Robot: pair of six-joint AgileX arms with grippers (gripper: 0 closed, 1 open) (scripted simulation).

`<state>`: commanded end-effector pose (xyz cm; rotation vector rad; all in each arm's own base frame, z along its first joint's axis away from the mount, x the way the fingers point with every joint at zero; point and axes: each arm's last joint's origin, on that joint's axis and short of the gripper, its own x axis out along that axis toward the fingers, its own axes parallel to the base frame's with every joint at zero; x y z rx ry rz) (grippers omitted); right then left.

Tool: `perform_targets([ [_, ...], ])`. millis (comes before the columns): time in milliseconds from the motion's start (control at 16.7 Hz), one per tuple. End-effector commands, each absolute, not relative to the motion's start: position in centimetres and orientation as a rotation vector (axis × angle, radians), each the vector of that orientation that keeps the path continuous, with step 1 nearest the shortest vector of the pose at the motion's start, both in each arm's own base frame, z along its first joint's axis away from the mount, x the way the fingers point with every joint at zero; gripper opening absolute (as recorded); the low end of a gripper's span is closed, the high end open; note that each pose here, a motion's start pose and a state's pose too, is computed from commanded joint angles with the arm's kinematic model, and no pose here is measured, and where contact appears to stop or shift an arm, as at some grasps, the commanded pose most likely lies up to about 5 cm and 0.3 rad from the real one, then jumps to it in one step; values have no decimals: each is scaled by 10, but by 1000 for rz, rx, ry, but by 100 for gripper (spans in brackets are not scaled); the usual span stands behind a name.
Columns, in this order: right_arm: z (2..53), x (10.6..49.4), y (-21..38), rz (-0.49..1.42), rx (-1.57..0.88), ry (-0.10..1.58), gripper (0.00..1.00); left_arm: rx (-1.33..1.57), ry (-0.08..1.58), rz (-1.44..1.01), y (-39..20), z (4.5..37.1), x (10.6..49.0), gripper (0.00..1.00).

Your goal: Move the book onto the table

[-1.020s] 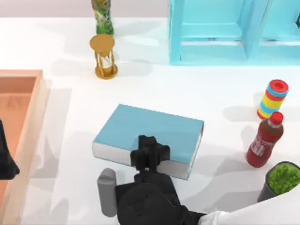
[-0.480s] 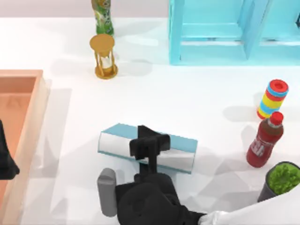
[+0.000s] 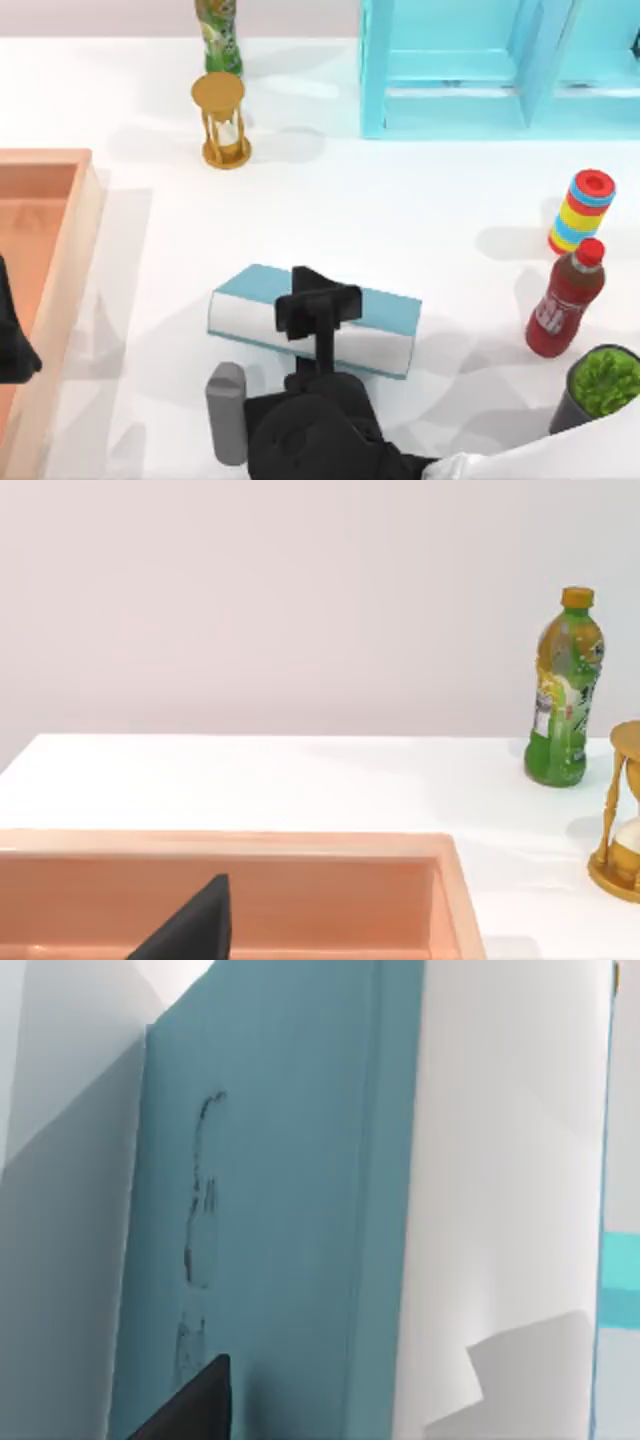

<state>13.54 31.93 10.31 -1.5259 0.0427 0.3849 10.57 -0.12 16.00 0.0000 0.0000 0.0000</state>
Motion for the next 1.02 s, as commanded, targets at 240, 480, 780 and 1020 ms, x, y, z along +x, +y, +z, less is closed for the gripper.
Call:
perform_targets([
  [240, 103, 98, 332, 441, -1484, 40, 100, 0, 0, 0, -1, 160, 106, 100],
  [480, 101, 40, 337, 506, -1480, 46, 100, 0, 0, 0, -1, 160, 106, 100],
  [780, 102, -6, 326, 485, -1531, 50, 100, 0, 0, 0, -1, 160, 106, 100],
  [1020, 109, -13, 320, 408, -1540, 45, 100, 0, 0, 0, -1, 160, 106, 100],
])
